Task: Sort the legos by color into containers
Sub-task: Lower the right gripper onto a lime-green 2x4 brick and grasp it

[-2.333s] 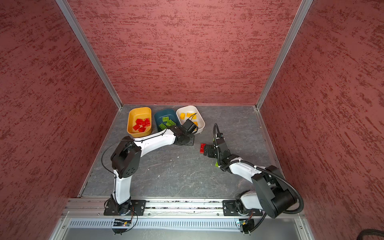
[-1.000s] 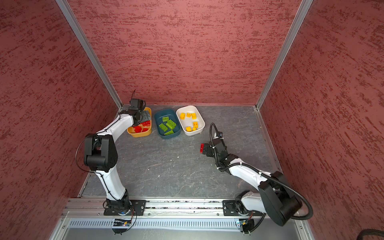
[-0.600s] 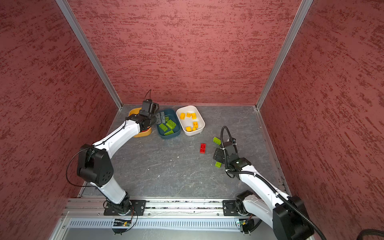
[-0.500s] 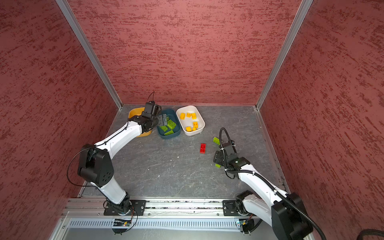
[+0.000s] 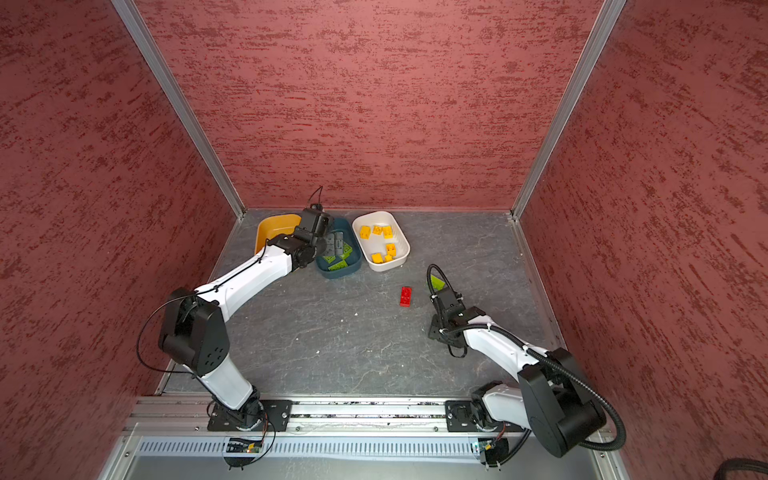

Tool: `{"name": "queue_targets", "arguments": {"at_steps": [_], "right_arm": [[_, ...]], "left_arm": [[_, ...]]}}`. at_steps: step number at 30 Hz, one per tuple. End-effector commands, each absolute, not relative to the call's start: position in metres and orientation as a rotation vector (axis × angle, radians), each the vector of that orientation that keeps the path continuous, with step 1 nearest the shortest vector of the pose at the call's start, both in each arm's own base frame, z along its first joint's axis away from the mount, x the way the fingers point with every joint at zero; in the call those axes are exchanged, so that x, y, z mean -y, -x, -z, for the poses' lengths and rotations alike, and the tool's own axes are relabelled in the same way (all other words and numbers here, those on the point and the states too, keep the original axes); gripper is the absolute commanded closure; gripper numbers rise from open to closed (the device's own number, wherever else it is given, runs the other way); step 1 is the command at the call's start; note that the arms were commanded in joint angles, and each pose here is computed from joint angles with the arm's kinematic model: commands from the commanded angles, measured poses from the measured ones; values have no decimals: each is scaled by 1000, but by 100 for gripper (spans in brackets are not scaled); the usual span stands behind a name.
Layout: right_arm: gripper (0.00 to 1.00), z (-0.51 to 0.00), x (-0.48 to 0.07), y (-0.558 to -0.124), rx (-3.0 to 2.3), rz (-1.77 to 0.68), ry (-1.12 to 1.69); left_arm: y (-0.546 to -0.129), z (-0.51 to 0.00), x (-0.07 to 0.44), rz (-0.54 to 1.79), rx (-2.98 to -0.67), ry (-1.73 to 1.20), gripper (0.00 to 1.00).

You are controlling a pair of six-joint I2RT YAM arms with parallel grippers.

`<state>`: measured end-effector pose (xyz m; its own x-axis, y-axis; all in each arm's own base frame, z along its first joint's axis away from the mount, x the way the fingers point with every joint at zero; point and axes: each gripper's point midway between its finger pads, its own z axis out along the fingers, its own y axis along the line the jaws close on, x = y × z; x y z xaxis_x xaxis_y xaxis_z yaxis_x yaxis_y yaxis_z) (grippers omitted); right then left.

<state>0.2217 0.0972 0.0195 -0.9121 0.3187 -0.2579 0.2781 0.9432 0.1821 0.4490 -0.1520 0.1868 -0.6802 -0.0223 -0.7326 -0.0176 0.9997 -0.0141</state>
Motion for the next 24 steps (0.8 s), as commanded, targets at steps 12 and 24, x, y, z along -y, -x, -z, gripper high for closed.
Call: {"name": "queue_targets", "arguments": {"at_steps": [12,24], "right_arm": [[65,-22,-116,-239,-2827,-157,-151],[67,-36,-178,-304,-2702,-298,85]], "left_arm": [[-455,-183,150,-24,-2302,22,1],[-448,-186,140,-68,-2291,34,1]]}}
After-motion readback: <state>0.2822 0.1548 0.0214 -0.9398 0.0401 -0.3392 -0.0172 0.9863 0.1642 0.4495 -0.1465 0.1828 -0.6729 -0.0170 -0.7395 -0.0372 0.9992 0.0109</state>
